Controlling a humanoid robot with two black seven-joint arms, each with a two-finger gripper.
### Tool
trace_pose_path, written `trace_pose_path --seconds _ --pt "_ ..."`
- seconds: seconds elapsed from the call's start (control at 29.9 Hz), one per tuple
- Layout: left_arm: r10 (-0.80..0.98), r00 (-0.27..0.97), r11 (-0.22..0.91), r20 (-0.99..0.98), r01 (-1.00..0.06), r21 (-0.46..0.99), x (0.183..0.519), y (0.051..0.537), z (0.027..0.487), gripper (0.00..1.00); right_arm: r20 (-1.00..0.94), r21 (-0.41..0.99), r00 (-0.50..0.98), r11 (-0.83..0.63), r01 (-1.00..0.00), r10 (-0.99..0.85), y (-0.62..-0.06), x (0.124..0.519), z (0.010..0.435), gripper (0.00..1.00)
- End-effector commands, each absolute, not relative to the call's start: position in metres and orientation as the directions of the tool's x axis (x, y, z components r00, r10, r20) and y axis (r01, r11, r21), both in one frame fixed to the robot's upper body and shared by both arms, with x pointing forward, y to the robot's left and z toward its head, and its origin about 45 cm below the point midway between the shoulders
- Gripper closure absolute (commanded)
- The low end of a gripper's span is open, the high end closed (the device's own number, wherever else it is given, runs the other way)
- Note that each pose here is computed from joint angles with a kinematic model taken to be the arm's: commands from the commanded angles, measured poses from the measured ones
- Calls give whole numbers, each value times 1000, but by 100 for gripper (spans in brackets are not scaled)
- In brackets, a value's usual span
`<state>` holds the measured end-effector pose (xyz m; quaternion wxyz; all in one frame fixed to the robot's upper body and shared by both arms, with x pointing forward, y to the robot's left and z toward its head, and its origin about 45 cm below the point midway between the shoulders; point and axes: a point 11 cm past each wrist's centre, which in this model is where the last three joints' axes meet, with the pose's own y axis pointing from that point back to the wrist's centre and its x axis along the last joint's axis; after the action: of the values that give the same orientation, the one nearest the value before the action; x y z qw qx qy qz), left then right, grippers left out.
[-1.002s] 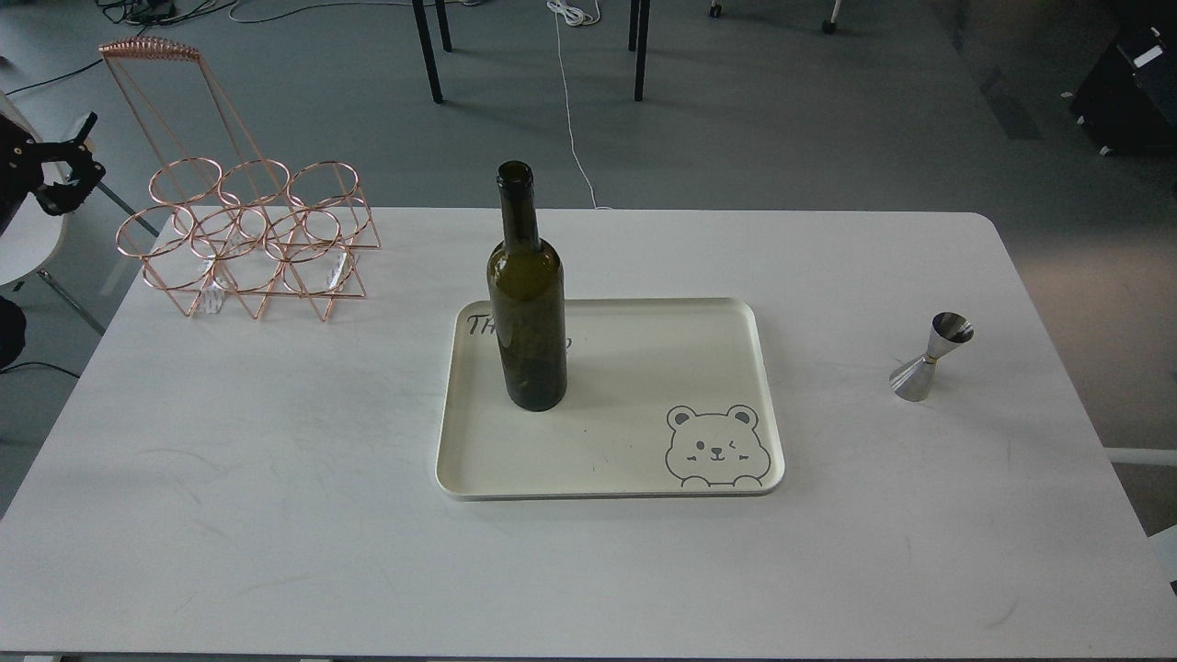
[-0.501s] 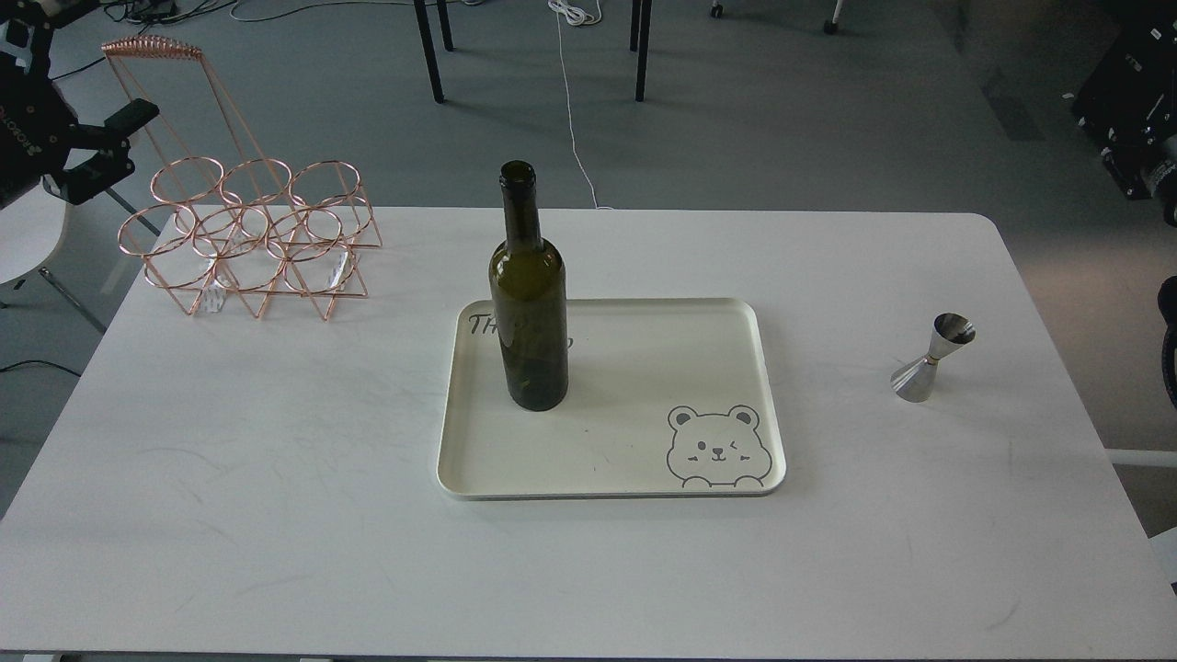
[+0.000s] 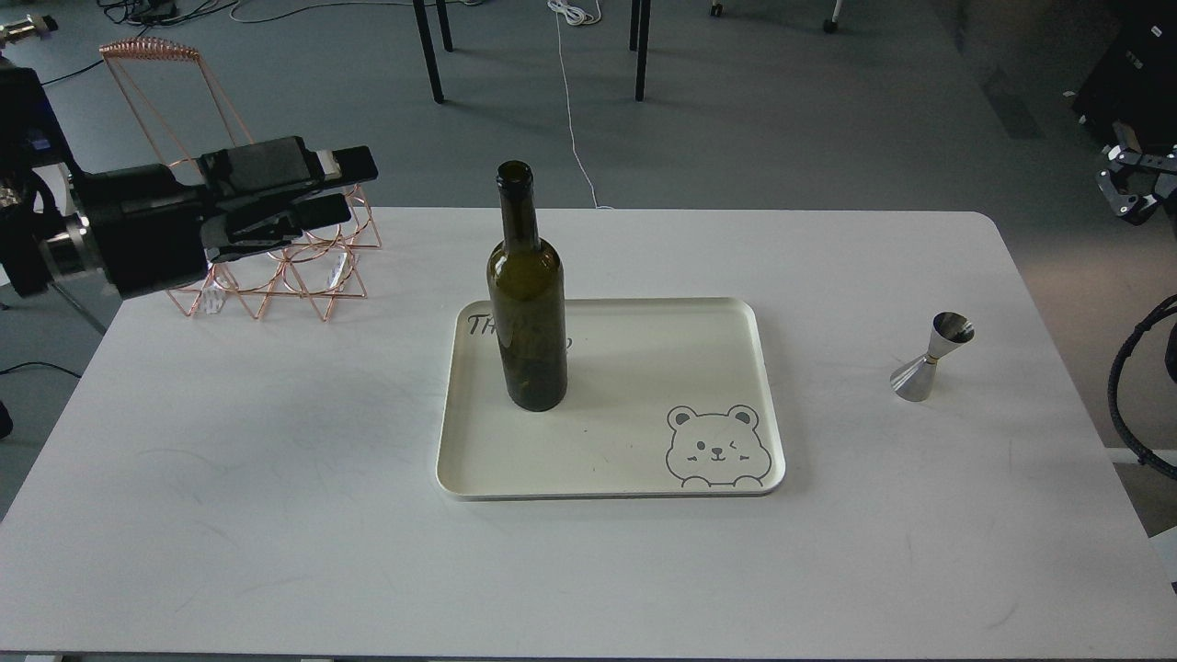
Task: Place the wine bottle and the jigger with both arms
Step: 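Withdraw the right gripper and reach the left gripper toward the wine bottle, then grasp the green wine bottle neck with the left gripper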
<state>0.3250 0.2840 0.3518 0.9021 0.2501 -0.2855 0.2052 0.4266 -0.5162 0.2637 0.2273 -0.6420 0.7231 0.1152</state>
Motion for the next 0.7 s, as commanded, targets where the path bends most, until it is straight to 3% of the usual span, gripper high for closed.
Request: trace_pose_path --seconds 0.0,0.3,0.67 --pt "86 713 792 695 -473 387 318 267 342 1 -502 -112 -106 186 -976 -858 -525 419 254 0" --pt "-132 421 765 897 -532 363 330 237 320 2 -548 -109 -90 177 -978 -831 -507 425 242 0" --pt "-177 299 768 938 -554 321 347 211 298 6 -549 -111 -92 181 -977 -831 -508 425 243 0"
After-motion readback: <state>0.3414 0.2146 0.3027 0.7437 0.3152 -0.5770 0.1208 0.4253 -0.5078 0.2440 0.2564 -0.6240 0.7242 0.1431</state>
